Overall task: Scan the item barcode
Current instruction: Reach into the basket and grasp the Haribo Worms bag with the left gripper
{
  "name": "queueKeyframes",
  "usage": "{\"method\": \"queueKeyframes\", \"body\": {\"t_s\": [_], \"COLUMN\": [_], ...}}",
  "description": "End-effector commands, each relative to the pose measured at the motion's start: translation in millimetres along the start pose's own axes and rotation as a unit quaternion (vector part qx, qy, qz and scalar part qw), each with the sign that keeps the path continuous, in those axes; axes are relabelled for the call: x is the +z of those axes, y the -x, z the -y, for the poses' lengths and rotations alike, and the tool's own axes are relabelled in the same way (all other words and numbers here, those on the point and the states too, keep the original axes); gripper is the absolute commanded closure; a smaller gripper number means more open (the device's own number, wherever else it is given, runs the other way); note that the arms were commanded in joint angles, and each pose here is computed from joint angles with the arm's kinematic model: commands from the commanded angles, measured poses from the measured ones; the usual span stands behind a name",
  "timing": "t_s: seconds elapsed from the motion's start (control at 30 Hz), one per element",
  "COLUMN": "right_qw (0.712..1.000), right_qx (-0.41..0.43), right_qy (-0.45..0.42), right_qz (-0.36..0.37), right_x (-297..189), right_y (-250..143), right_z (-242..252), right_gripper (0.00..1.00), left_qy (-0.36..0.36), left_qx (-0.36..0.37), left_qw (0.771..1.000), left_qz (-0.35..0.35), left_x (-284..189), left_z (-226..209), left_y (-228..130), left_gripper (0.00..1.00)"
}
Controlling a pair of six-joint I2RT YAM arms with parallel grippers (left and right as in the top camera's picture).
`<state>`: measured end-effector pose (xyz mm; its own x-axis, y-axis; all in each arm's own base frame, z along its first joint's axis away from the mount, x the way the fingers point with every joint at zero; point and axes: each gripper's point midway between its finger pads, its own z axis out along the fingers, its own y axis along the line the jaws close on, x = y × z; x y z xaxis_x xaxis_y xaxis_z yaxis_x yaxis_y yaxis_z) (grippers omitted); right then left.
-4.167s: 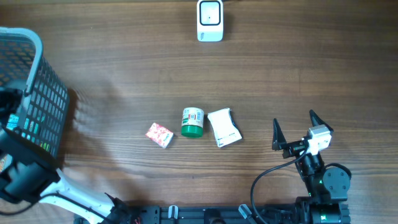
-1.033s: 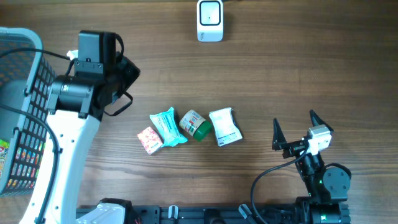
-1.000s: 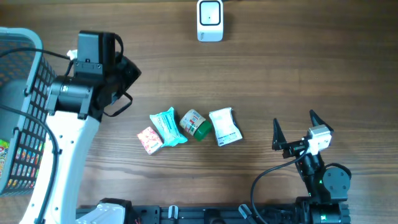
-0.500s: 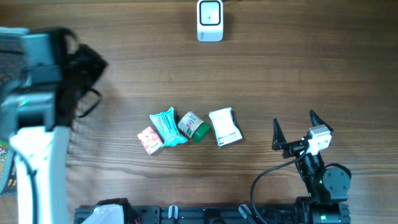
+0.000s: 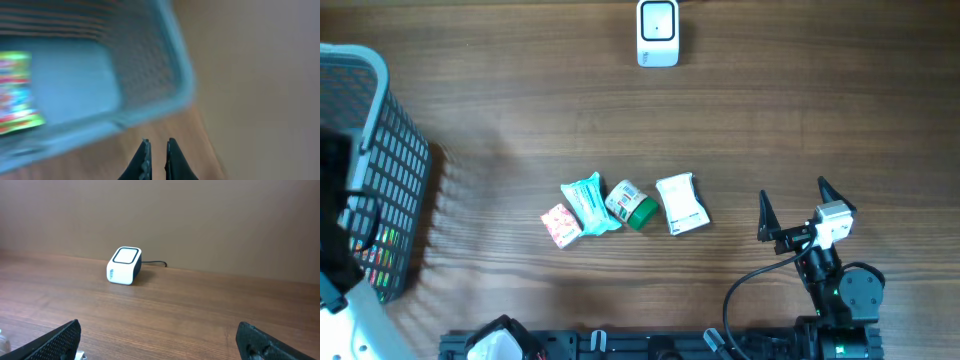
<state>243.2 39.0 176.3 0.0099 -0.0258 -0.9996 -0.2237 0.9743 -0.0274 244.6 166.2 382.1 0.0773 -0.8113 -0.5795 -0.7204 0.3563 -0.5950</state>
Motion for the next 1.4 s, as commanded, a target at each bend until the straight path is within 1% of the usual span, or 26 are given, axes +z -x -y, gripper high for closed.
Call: {"method": "queueKeyframes", "body": {"t_s": [0.0, 0.07, 0.13, 0.17, 0.2, 0.23, 0.27, 0.3, 0.37, 0.43, 0.5, 0.67, 0.73, 0.77, 0.83, 1.03, 1.13, 1.37], "right_qw": [1.000, 1.000, 1.000, 1.000, 1.000, 1.000, 1.000, 1.000, 1.000, 1.000, 1.000, 1.000, 1.000, 1.000, 1.000, 1.000, 1.000, 1.000], "right_qx": [0.003, 0.003, 0.003, 0.003, 0.003, 0.003, 0.003, 0.003, 0.003, 0.003, 0.003, 0.003, 0.003, 0.003, 0.003, 0.003, 0.003, 0.003], "right_qy": [-0.004, -0.004, -0.004, -0.004, -0.004, -0.004, -0.004, -0.004, -0.004, -0.004, -0.004, -0.004, -0.004, -0.004, -0.004, -0.004, -0.004, -0.004], "right_qz": [0.003, 0.003, 0.003, 0.003, 0.003, 0.003, 0.003, 0.003, 0.003, 0.003, 0.003, 0.003, 0.003, 0.003, 0.003, 0.003, 0.003, 0.003], "right_x": [0, 0, 0, 0, 0, 0, 0, 0, 0, 0, 0, 0, 0, 0, 0, 0, 0, 0], "right_y": [1, 1, 1, 1, 1, 1, 1, 1, 1, 1, 1, 1, 1, 1, 1, 1, 1, 1], "right_z": [1, 1, 1, 1, 1, 1, 1, 1, 1, 1, 1, 1, 1, 1, 1, 1, 1, 1], "right_gripper": [0.00, 0.00, 0.00, 0.00, 0.00, 0.00, 0.00, 0.00, 0.00, 0.00, 0.01, 0.00, 0.00, 0.00, 0.00, 0.01, 0.00, 0.00], "left_qy": [0.118, 0.149, 0.198, 0.228, 0.257, 0.275, 0.294, 0.313, 0.373, 0.422, 0.449, 0.475, 0.498, 0.524, 0.546, 0.573, 0.572, 0.569], "left_qx": [-0.102, -0.114, -0.126, -0.136, -0.149, -0.153, -0.157, -0.159, -0.163, -0.156, -0.147, -0.084, -0.050, -0.025, -0.014, 0.001, -0.002, -0.006], "left_qw": [0.983, 0.978, 0.969, 0.962, 0.954, 0.949, 0.943, 0.936, 0.912, 0.891, 0.878, 0.864, 0.851, 0.835, 0.818, 0.795, 0.797, 0.797], "left_qz": [0.098, 0.094, 0.074, 0.058, 0.042, 0.030, 0.016, 0.002, -0.045, -0.065, -0.079, -0.143, -0.160, -0.169, -0.180, -0.200, -0.197, -0.202], "left_x": [-1, 11, 33, 48, 63, 74, 85, 93, 110, 121, 132, 172, 180, 183, 186, 191, 199, 205], "left_z": [-54, -69, -93, -109, -124, -134, -145, -155, -187, -211, -226, -255, -270, -286, -300, -326, -338, -370], "left_y": [41, 46, 47, 46, 43, 42, 39, 35, 18, 9, 4, -13, -17, -21, -30, -54, -66, -112], "left_gripper": [0.94, 0.92, 0.83, 0.82, 0.74, 0.47, 0.08, 0.00, 0.00, 0.00, 0.00, 0.00, 0.00, 0.00, 0.00, 0.00, 0.00, 0.00]}}
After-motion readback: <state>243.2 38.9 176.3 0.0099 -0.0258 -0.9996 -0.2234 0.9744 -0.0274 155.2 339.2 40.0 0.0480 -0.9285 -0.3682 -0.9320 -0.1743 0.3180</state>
